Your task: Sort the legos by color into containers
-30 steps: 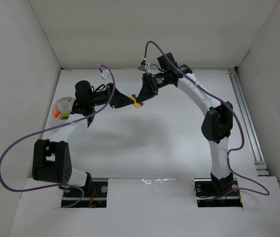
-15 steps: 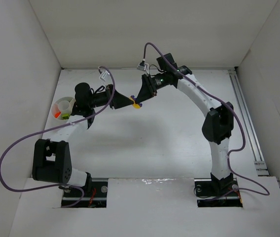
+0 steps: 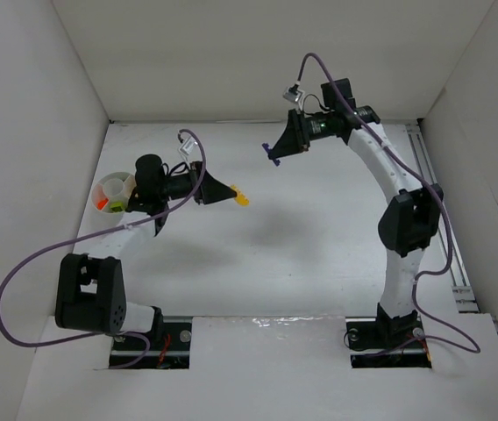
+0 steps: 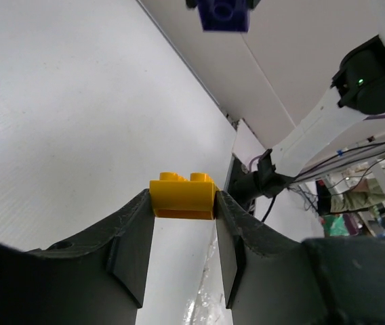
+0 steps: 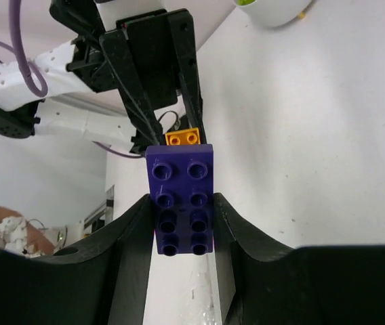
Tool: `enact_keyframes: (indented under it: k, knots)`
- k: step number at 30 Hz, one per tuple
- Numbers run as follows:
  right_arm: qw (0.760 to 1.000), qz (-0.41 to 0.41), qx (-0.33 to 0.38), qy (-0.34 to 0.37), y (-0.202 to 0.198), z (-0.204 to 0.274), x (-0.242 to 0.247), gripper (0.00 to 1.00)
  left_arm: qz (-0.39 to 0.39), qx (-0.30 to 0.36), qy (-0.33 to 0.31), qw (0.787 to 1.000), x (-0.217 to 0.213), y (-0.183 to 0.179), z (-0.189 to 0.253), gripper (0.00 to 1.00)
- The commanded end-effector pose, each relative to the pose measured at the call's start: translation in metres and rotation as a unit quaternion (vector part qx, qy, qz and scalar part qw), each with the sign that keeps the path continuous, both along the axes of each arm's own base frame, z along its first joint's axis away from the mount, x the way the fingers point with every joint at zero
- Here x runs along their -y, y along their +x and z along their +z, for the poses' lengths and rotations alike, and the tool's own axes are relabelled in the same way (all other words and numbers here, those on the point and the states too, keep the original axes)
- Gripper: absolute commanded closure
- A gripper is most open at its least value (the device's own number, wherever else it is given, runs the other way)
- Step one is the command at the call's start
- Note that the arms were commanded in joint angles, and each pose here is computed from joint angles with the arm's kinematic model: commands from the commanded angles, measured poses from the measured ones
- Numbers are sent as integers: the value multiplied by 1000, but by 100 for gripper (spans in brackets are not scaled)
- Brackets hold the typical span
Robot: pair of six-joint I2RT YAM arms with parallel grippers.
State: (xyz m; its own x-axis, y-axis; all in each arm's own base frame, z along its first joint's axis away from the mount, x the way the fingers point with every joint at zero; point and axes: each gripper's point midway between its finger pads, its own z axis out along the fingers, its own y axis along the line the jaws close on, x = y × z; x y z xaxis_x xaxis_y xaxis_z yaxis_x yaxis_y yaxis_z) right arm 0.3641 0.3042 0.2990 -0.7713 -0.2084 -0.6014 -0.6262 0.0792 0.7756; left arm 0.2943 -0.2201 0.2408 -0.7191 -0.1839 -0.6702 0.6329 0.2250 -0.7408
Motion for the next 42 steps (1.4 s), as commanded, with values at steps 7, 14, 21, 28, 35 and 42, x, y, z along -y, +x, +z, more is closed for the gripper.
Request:
enact_keyframes:
  k: [7, 14, 21, 28, 35, 42]
  knots:
    - [987, -104, 82, -85, 22, -13, 14, 100, 213, 145, 179, 950, -99, 59, 38, 91]
    - [976, -155, 100, -116, 39, -25, 7, 100, 407, 117, 355, 833, -199, 82, 20, 94]
    - [974, -172, 96, -115, 47, -25, 1, 100, 486, 88, 423, 760, -251, 93, 11, 94]
    - [971, -180, 95, -122, 48, -27, 0, 100, 521, 42, 464, 715, -286, 107, -8, 95]
    - [972, -180, 91, -124, 50, -32, -1, 100, 536, 20, 475, 698, -302, 117, -17, 95]
    - [972, -179, 87, -127, 48, -33, -1, 100, 529, 9, 482, 699, -303, 125, -31, 95]
